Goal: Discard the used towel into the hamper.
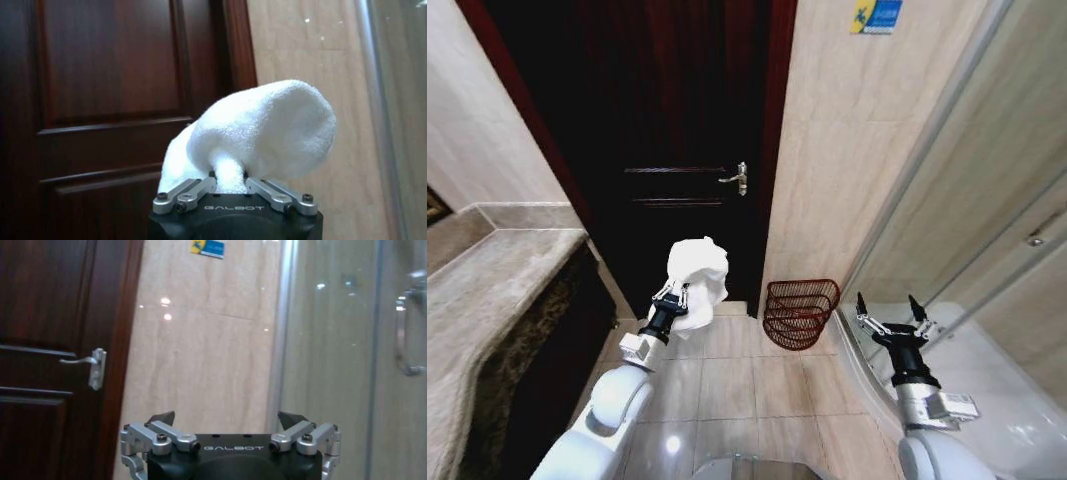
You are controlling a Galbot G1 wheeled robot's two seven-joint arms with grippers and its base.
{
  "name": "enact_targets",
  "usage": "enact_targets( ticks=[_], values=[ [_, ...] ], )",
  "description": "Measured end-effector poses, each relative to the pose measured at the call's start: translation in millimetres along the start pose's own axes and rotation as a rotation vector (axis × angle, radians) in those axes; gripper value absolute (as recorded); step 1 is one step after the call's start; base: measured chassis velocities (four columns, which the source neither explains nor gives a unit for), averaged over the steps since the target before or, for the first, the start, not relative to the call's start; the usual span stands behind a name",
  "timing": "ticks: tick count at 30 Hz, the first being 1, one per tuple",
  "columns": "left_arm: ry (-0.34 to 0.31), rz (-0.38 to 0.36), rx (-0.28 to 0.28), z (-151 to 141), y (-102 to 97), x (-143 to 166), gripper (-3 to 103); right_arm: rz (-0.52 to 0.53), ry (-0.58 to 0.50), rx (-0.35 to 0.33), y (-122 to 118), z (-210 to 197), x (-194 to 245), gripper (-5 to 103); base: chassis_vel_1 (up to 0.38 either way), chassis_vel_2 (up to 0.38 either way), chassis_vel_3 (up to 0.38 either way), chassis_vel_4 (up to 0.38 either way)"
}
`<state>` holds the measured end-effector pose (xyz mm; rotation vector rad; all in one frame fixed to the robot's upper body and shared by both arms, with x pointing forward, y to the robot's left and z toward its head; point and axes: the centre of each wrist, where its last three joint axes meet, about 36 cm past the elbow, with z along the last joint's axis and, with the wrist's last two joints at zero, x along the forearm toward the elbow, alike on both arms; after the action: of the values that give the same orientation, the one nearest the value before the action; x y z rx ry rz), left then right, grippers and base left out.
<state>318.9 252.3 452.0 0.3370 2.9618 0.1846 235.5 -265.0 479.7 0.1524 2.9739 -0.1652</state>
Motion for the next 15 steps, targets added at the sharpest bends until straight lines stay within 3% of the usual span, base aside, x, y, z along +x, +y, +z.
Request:
enact_targets(
  ticks=[15],
  values=[
    [0.002, -0.003, 0.015, 3.8, 0.9, -2.8, 7, 0.000, 0.000, -0.008, 1.6, 1.5, -1.1, 100, -0.062, -0.066, -0.056, -0.064]
  ],
)
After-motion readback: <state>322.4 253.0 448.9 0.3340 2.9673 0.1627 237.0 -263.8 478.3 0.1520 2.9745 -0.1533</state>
